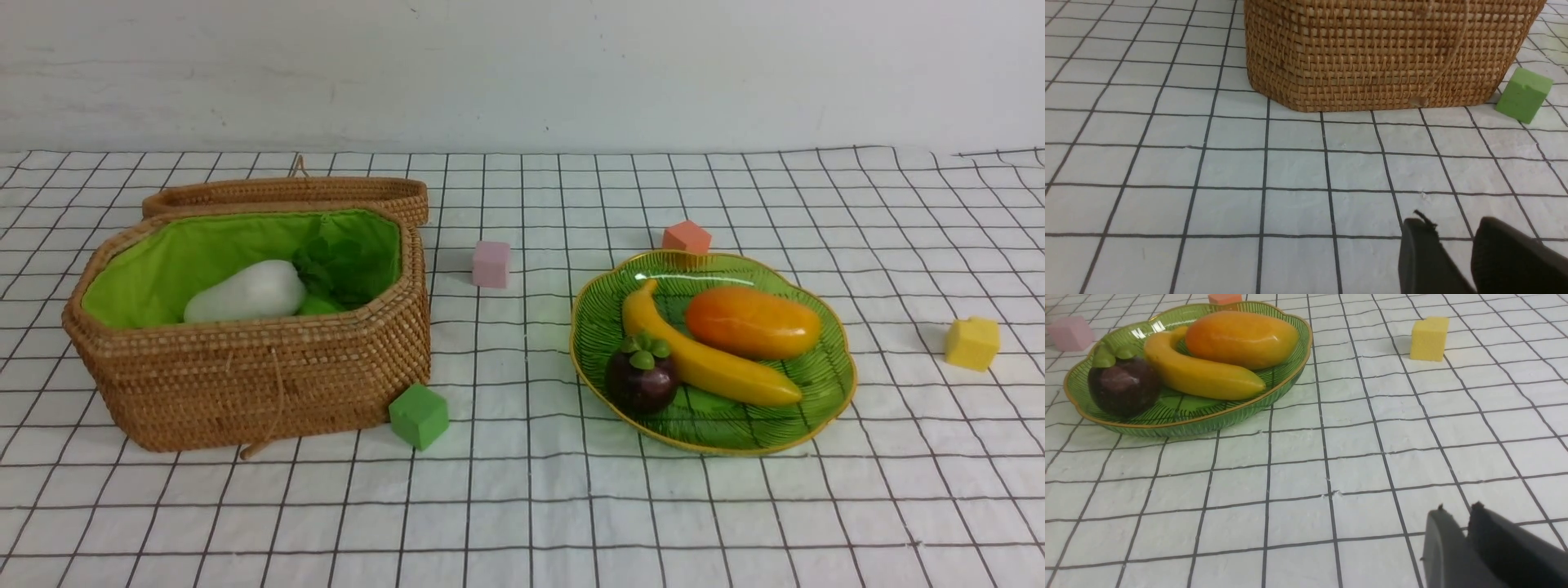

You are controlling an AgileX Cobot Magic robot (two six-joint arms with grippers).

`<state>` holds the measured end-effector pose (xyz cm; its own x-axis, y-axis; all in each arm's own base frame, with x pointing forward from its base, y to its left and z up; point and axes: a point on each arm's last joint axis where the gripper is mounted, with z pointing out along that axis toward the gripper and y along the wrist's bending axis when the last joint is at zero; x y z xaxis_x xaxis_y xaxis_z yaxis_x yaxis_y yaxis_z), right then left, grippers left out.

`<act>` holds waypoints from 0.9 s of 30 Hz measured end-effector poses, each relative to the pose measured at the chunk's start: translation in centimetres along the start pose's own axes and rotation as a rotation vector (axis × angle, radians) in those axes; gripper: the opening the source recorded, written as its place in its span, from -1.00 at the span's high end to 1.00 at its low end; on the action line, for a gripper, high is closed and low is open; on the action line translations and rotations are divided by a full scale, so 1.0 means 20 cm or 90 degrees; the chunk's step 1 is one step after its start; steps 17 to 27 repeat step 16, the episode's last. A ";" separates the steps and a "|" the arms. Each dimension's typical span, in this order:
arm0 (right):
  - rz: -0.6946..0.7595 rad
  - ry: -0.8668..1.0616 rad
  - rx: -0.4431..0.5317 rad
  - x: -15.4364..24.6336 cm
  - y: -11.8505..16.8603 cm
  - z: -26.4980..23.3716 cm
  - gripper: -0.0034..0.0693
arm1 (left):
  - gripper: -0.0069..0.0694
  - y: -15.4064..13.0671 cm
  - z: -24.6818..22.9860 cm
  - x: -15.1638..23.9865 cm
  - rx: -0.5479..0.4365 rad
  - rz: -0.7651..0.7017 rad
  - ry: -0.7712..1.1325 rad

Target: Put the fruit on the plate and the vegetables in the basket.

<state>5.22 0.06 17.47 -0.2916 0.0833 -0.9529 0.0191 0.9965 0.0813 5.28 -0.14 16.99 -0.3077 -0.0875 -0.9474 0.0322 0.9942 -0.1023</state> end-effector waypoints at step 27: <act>0.000 0.000 0.000 0.00 0.00 0.00 0.56 | 0.28 0.01 0.00 0.00 -0.031 -0.010 -0.003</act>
